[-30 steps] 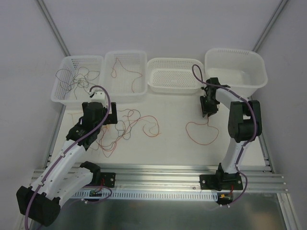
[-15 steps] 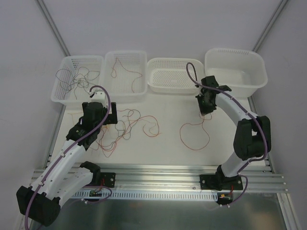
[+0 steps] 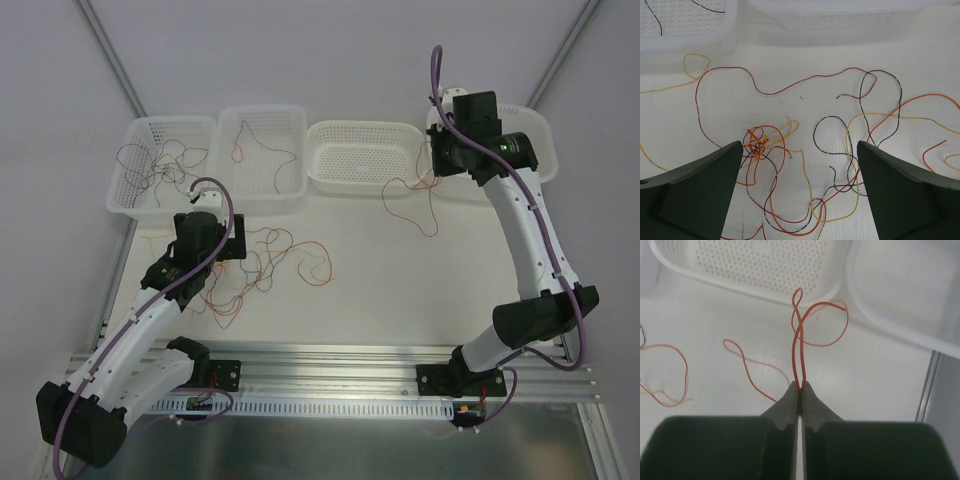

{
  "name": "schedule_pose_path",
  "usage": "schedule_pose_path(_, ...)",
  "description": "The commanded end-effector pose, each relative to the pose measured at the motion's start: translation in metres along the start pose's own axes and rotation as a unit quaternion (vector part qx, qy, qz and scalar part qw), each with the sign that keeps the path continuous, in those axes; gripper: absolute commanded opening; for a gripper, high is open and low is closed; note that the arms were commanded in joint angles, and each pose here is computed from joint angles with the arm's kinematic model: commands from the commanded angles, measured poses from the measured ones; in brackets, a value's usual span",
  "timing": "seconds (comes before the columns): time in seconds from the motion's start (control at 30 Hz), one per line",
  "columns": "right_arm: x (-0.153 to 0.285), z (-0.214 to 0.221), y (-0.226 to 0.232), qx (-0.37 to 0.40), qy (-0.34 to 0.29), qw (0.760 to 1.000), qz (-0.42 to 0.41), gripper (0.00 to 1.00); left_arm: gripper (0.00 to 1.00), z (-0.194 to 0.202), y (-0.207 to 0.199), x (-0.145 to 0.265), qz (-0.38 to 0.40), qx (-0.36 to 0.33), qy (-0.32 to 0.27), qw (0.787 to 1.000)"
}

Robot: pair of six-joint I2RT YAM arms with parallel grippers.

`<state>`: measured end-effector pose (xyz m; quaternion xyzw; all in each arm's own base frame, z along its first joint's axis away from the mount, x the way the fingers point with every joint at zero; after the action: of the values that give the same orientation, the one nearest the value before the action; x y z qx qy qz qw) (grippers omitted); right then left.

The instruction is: Untangle the cables

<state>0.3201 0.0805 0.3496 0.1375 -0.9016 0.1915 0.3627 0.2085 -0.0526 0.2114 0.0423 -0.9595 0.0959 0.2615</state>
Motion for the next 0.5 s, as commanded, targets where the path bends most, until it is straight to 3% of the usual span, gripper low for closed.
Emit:
schedule_pose_path(0.0, 0.040, -0.026, -0.019, 0.009, -0.068, 0.996, 0.056, 0.01, 0.99, -0.003, -0.001, -0.002, 0.003, 0.011, -0.007, 1.000)
schedule_pose_path(0.17, 0.050, -0.065, -0.052, 0.011, -0.169, 0.973, 0.159, 0.01, 0.99, -0.002, -0.002, -0.003, 0.011, 0.008, -0.002, 1.000)
schedule_pose_path(0.3, 0.050, -0.092, -0.092, -0.021, -0.256, 0.935, 0.246, 0.01, 0.99, 0.001, -0.001, -0.005, 0.009, 0.003, 0.003, 1.000)
schedule_pose_path(0.47, 0.036, -0.108, -0.131, -0.034, -0.290, 0.902, 0.318, 0.01, 0.99, 0.003, -0.001, -0.010, 0.002, -0.005, 0.014, 1.000)
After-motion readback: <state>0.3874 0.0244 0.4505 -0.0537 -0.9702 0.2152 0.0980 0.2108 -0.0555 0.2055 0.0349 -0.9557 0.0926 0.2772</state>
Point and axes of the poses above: each gripper's point midway between its finger pads, its own x axis back along the fingers, its own y axis along the line the jaws close on, z = x × y, the point moved 8 cm from there along x, back along the fingers, and after that the axes turned 13 degrees about x, right-handed, at the moved point
